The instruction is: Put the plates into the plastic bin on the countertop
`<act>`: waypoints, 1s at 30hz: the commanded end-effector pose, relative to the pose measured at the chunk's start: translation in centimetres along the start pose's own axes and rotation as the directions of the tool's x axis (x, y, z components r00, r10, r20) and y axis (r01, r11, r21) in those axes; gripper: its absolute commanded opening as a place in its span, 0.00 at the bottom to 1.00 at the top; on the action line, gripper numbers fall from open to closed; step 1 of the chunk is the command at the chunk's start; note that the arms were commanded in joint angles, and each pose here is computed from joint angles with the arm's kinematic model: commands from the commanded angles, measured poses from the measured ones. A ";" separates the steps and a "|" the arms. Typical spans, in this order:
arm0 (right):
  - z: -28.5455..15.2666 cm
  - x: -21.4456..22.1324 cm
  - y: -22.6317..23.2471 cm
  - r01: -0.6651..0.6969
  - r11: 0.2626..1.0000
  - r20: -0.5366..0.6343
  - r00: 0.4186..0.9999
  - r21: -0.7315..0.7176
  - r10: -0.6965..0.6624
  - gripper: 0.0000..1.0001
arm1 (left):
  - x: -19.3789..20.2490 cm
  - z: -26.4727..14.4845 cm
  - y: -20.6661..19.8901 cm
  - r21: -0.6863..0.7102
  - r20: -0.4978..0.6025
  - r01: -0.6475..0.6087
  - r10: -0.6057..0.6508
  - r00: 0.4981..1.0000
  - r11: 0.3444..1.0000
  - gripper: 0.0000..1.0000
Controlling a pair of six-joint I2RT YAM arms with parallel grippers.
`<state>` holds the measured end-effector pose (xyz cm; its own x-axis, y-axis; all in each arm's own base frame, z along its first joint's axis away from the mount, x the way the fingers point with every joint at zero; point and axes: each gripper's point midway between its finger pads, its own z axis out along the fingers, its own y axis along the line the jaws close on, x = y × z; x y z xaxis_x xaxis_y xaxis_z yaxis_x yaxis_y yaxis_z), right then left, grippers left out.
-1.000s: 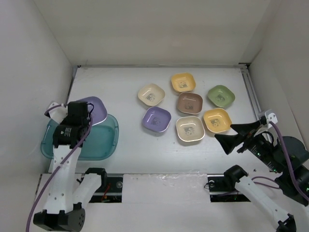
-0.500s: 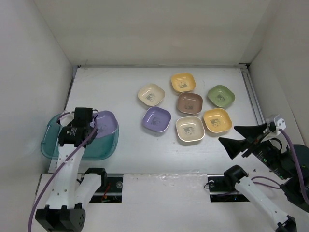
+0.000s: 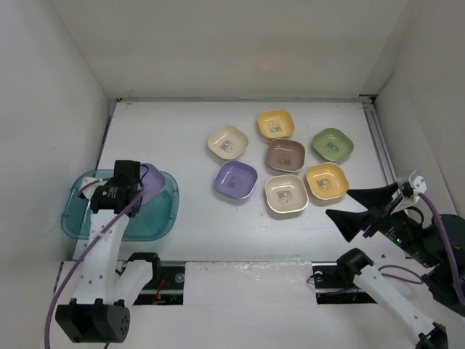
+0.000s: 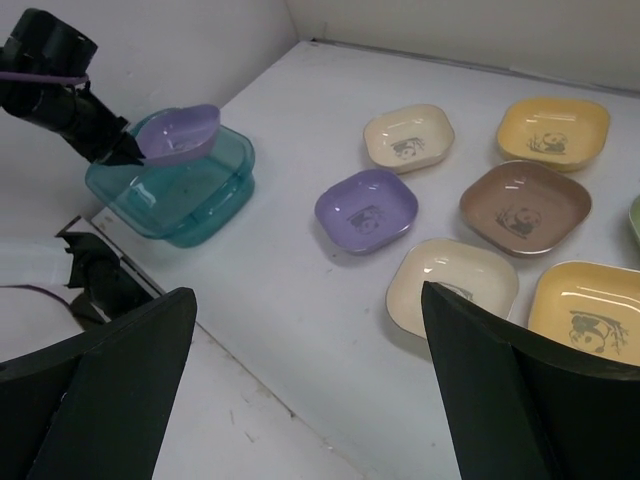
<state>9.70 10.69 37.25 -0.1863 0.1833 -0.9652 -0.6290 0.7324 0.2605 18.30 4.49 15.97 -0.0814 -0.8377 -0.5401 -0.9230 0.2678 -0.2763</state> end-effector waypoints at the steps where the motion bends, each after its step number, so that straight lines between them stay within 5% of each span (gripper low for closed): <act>1: 0.4 -2.2 1.2 0.028 0.998 0.050 0.998 -0.061 -0.025 1.00 | -0.6 1.7 -0.5 -0.055 0.067 0.139 -0.135 0.989 0.989 0.03; 6: 0.0 -2.5 0.7 0.034 0.999 0.054 0.998 -0.034 -0.032 1.00 | 2.2 3.6 0.8 -0.144 -0.011 0.114 -0.117 0.993 0.983 0.00; 17: -0.2 -2.1 0.4 0.033 0.999 0.059 0.998 -0.021 -0.032 1.00 | 3.9 7.2 1.0 -0.163 0.016 0.155 -0.154 0.988 0.974 0.00; 25: 0.3 -1.8 -0.3 0.028 1.000 0.038 0.999 0.015 -0.028 1.00 | 6.1 9.8 -1.3 -0.137 -0.057 0.086 -0.095 0.994 0.987 0.10; 26: 0.3 -1.8 -0.3 0.028 0.999 0.038 0.999 0.015 -0.028 1.00 | 6.0 9.6 -1.9 -0.114 -0.066 0.063 -0.071 0.995 0.991 0.28; 29: 0.8 -1.4 -0.7 0.025 0.999 0.023 0.999 0.030 -0.026 1.00 | 6.0 8.6 -3.4 -0.063 -0.071 0.043 -0.048 0.996 0.997 0.54; 30: 1.1 -1.3 -0.9 0.024 0.999 0.015 1.000 0.042 -0.025 1.00 | 5.5 7.7 -4.0 -0.046 -0.064 0.037 -0.040 0.997 0.998 0.85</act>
<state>10.37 10.44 37.52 -0.1818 0.1734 -0.9679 -0.6151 0.7479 0.2495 22.37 3.03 5.23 -0.0872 -0.8844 -0.4585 -0.9672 0.1854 -0.1735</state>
